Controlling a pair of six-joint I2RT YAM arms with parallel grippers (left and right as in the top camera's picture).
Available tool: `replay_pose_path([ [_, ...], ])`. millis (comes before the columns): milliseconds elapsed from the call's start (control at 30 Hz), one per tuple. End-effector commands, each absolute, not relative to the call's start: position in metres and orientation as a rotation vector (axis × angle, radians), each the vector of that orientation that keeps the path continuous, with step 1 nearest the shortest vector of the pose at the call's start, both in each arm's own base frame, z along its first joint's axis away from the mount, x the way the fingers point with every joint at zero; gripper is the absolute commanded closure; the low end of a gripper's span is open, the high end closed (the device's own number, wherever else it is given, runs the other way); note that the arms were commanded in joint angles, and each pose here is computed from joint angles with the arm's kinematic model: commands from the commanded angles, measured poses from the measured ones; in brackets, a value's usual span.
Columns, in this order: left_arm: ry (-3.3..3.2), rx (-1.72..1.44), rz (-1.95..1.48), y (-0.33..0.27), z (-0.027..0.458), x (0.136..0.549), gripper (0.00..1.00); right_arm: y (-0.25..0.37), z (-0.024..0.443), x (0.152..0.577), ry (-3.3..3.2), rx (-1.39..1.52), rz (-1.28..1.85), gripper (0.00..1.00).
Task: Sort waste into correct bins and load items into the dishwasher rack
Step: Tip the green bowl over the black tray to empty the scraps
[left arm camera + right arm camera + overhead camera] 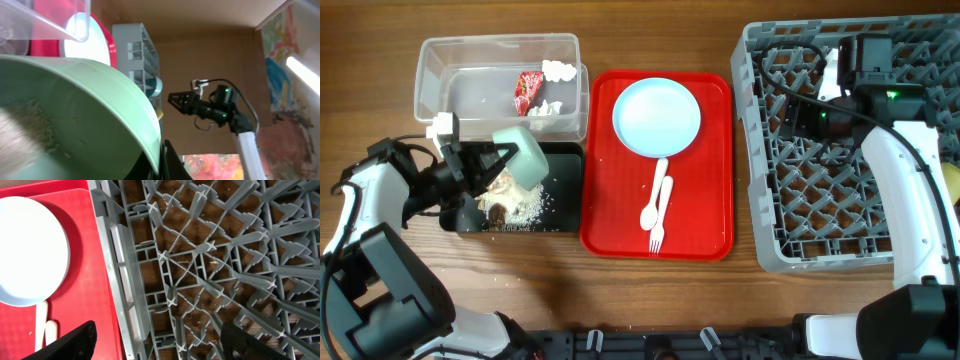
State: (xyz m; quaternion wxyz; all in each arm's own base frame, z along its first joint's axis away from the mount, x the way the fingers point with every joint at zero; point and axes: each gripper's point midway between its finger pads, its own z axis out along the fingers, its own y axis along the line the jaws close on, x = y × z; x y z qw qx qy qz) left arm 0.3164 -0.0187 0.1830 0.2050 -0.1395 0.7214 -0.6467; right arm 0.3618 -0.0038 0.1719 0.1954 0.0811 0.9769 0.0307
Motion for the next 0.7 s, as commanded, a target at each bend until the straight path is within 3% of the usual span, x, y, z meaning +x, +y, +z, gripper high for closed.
replay_pose_path([
  [0, 1.938, -0.394, -1.846, -0.018, 0.195, 0.317, 0.96, -0.007, 0.178, 0.361, 2.722, 0.211, 0.055, 0.19],
  [667, 2.020, -0.291, -1.725, -0.018, 0.181, 0.316, 0.96, -0.007, 0.178, 0.361, 2.722, 0.211, 0.055, 0.20],
])
